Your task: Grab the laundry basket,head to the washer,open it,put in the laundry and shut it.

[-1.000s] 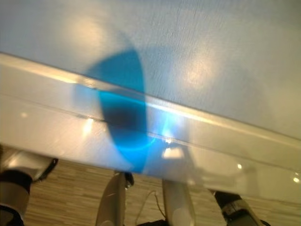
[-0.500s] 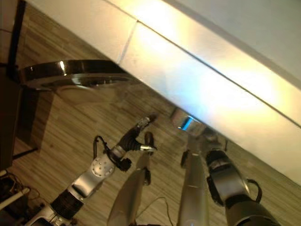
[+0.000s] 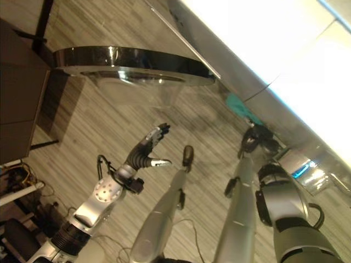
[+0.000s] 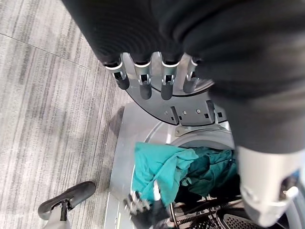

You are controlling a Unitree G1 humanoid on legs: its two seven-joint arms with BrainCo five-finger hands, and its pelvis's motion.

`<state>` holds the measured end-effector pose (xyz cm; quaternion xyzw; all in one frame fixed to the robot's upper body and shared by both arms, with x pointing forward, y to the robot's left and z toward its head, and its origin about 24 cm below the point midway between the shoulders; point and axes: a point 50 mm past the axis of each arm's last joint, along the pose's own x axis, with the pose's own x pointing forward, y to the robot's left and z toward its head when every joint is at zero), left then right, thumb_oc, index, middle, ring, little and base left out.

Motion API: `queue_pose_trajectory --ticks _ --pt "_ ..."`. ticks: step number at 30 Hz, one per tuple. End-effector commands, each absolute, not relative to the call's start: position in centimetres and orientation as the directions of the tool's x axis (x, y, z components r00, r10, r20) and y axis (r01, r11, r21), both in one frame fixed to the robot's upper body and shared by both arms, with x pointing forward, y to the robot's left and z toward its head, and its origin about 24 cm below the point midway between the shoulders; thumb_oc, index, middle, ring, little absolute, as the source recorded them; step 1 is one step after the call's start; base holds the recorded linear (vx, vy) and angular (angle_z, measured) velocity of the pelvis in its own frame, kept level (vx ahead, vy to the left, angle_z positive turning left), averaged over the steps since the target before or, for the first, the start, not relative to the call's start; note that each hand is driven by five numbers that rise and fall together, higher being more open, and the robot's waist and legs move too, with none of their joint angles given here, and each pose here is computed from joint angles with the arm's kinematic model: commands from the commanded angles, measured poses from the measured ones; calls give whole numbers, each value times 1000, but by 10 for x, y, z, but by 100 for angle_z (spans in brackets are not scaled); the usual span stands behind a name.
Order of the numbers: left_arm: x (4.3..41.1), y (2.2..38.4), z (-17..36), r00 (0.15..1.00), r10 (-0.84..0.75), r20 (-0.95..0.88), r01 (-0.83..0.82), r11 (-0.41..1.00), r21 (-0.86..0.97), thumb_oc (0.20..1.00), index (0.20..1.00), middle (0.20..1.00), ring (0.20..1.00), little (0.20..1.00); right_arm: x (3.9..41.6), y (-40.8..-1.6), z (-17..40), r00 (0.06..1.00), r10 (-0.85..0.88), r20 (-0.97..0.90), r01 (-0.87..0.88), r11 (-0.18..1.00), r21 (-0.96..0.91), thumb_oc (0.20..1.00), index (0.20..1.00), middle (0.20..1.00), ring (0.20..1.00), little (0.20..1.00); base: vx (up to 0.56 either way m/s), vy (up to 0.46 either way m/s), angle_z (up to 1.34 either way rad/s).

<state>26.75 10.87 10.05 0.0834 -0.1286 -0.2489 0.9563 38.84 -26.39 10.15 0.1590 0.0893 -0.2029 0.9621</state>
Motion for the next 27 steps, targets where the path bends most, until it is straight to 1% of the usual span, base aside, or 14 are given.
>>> queue_pose_trajectory --ticks 1,2,3,5,13,14,15,16,17,18,22,23,26,27 --pt "255 102 111 792 -550 265 503 834 229 1000 1000 1000 1000 1000 399 -260 129 936 -319 -146 347 904 251 1000 1000 1000 1000 1000 8 2 14" --pt "255 100 109 792 -554 257 507 831 230 1000 1000 1000 1000 1000 404 -260 146 940 -325 -102 341 899 275 1000 1000 1000 1000 1000 10 2 12" --pt "255 99 109 792 -556 254 507 830 233 1000 1000 1000 1000 1000 406 -261 158 939 -338 -70 342 888 308 809 809 809 809 809 15 5 5" --pt "256 98 108 793 -556 251 505 829 239 1000 1000 1000 1000 1000 408 -268 186 928 -373 6 349 875 334 200 200 200 200 200 0 0 0" --pt "260 104 110 821 -506 265 451 859 244 1000 1000 1000 1000 1000 387 -268 311 769 -393 504 314 919 237 200 200 200 200 200 8 26 7" --pt "270 106 112 852 -442 281 386 893 232 1000 1000 1000 1000 1000 335 -246 375 431 -446 785 323 888 328 200 200 200 200 200 47 30 11" --pt "270 106 112 852 -442 280 386 892 234 1000 1000 1000 1000 1000 334 -245 373 427 -451 784 329 885 330 200 200 200 200 200 70 41 5" --pt "269 108 112 860 -426 280 374 900 222 1000 1000 1000 1000 1000 305 -244 397 231 -503 833 364 839 405 200 200 200 200 200 0 0 0" --pt "269 109 112 861 -427 278 374 900 224 1000 1000 1000 1000 1000 304 -243 395 229 -507 831 370 835 408 200 200 200 200 200 36 18 -4" --pt "267 111 111 863 -425 273 375 901 218 1000 1000 1000 1000 1000 278 -246 417 48 -514 857 443 780 443 200 200 200 200 200 20 15 -6" --pt "262 119 106 874 -413 255 363 905 221 1000 1000 1000 1000 1000 255 -254 431 -180 -480 858 659 589 468 200 200 200 200 200 21 14 -5" --pt "262 119 106 874 -413 256 363 905 221 1000 1000 1000 1000 1000 255 -253 431 -183 -480 858 661 586 469 200 200 200 200 200 0 0 0" --pt "259 124 103 878 -408 249 353 905 237 1000 1000 1000 1000 1000 270 -264 430 -168 -377 911 900 318 297 200 200 200 200 200 11 1 0" --pt "258 126 103 878 -411 245 357 904 236 1000 1000 1000 1000 1000 285 -277 424 -69 -378 923 959 230 165 520 520 520 520 520 0 0 0"
